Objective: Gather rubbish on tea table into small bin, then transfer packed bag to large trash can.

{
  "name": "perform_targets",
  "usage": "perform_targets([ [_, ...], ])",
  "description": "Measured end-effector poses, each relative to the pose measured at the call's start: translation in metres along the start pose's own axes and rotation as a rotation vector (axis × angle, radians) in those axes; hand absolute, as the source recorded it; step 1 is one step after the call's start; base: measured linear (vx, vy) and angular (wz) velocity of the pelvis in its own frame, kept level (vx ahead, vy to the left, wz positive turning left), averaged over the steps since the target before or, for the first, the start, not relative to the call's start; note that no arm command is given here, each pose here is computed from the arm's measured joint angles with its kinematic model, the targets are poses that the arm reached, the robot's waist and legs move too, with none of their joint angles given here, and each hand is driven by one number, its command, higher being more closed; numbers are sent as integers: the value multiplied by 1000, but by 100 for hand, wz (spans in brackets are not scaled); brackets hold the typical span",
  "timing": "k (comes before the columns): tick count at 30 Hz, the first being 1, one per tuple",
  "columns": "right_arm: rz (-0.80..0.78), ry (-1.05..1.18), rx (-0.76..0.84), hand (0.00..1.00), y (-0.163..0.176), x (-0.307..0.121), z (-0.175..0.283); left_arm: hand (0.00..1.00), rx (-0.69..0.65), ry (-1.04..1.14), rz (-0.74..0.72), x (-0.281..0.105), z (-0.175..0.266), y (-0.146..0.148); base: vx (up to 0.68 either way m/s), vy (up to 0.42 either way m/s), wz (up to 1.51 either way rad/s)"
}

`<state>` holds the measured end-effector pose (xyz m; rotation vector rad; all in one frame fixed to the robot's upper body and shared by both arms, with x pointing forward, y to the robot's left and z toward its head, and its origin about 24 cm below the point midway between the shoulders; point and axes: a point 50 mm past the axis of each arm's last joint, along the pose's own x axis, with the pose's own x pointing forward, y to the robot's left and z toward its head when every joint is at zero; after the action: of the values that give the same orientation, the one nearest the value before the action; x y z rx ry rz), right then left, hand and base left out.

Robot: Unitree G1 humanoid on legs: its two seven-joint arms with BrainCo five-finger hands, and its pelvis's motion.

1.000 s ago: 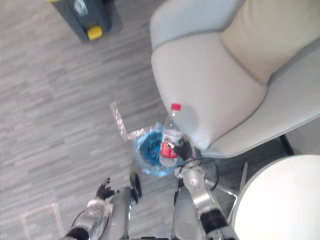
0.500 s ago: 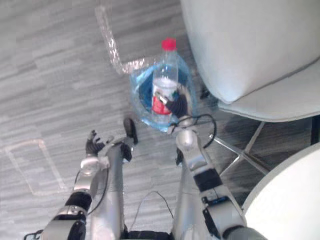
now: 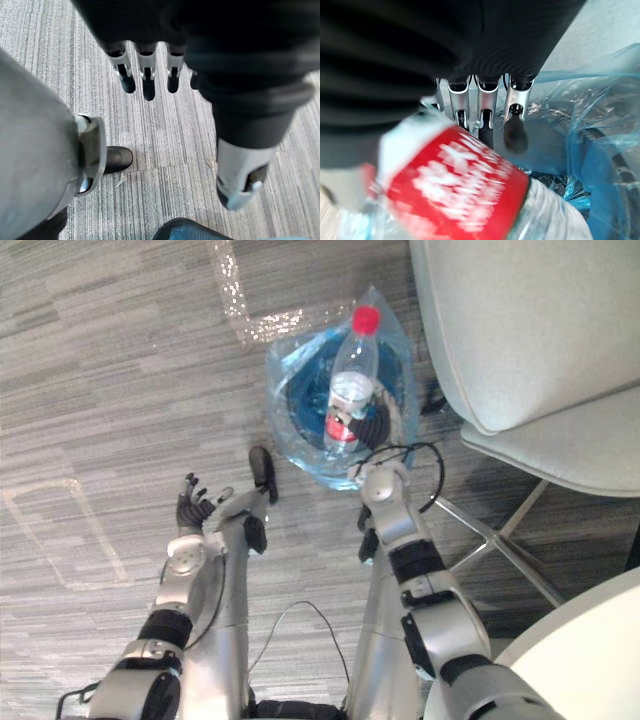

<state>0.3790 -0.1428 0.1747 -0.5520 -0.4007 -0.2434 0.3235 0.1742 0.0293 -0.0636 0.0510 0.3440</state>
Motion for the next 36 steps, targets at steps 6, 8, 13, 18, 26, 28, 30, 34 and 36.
perform_targets([
  [6,-20,-11,-6,0,-3,-2,0,0,-2,2,-6,-1,-1,-2,-2,-3,-1],
  [8,-14,-11,-8,0,-2,-6,-3,0,-2,3,-9,-1,-1,-3,-12,-8,-4],
  [13,36,-37,-69,0,8,-24,-9,0,18,16,-37,-4,-4,-8,-27,-7,-13],
  [18,128,-41,-121,0,25,-40,-16,0,57,12,-59,-6,-7,-12,-25,-5,-19],
  [26,234,-44,-190,0,45,-43,-17,0,71,39,-47,-6,-13,-8,-3,-1,-3],
  [28,248,-24,-191,0,49,-43,-20,0,71,51,-39,-6,-16,-6,-6,-1,5],
  [30,279,-3,-216,0,58,-46,-24,0,72,64,-28,-6,-18,-4,-6,-11,5],
  [34,313,47,-227,0,69,-47,-30,0,60,76,-9,-5,-20,-1,-2,-5,1],
  [36,319,67,-239,0,70,-46,-33,0,44,79,3,-5,-20,-1,-3,-13,5],
])
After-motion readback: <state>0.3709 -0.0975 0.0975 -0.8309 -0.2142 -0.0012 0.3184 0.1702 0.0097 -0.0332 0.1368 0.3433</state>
